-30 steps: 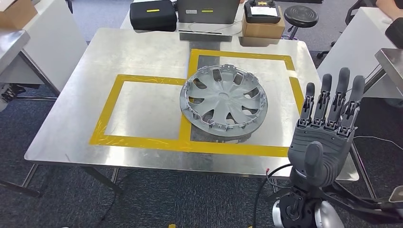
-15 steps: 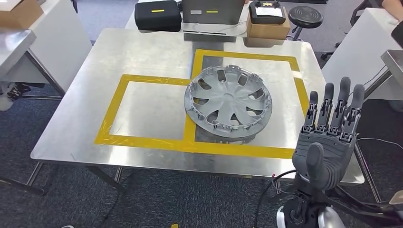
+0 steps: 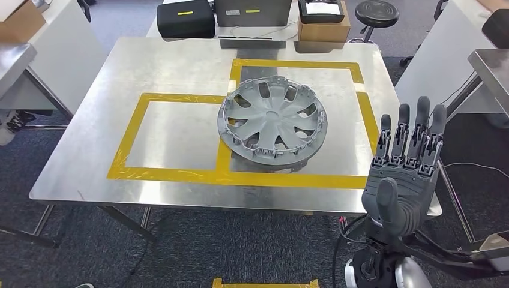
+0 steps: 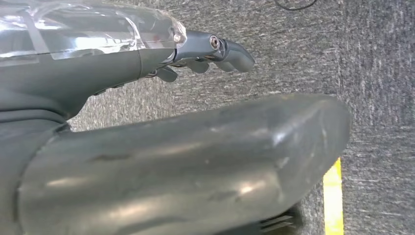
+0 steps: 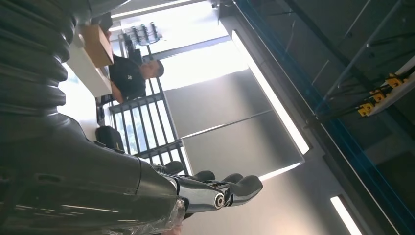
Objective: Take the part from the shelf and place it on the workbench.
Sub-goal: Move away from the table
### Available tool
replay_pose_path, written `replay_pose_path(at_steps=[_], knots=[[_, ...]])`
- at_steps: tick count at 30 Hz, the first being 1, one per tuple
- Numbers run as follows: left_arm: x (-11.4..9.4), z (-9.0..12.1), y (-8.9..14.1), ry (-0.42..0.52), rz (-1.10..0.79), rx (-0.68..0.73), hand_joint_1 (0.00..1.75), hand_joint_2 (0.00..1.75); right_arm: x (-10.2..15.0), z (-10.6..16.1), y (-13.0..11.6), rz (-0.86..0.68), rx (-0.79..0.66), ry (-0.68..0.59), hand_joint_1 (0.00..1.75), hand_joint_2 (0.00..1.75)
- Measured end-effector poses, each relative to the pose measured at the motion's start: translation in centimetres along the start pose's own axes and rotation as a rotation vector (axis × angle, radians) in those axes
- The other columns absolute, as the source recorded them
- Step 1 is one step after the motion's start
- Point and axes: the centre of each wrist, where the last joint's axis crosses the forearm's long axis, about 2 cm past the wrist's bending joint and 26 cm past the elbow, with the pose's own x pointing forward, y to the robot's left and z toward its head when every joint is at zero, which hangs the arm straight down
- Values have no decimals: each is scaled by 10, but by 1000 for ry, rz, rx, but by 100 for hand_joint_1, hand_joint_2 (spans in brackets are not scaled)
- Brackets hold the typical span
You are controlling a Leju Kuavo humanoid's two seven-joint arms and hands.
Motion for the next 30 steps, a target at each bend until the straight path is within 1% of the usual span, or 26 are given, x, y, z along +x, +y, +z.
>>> replay_pose_path(at_steps=[10, 30], knots=[[3, -2, 4, -11, -10, -5, 0, 0, 0, 0, 0, 0, 3, -10, 0, 175], [2, -2, 3, -10, -17, -17, 0, 0, 0, 0, 1, -1, 5, -15, 0, 175]])
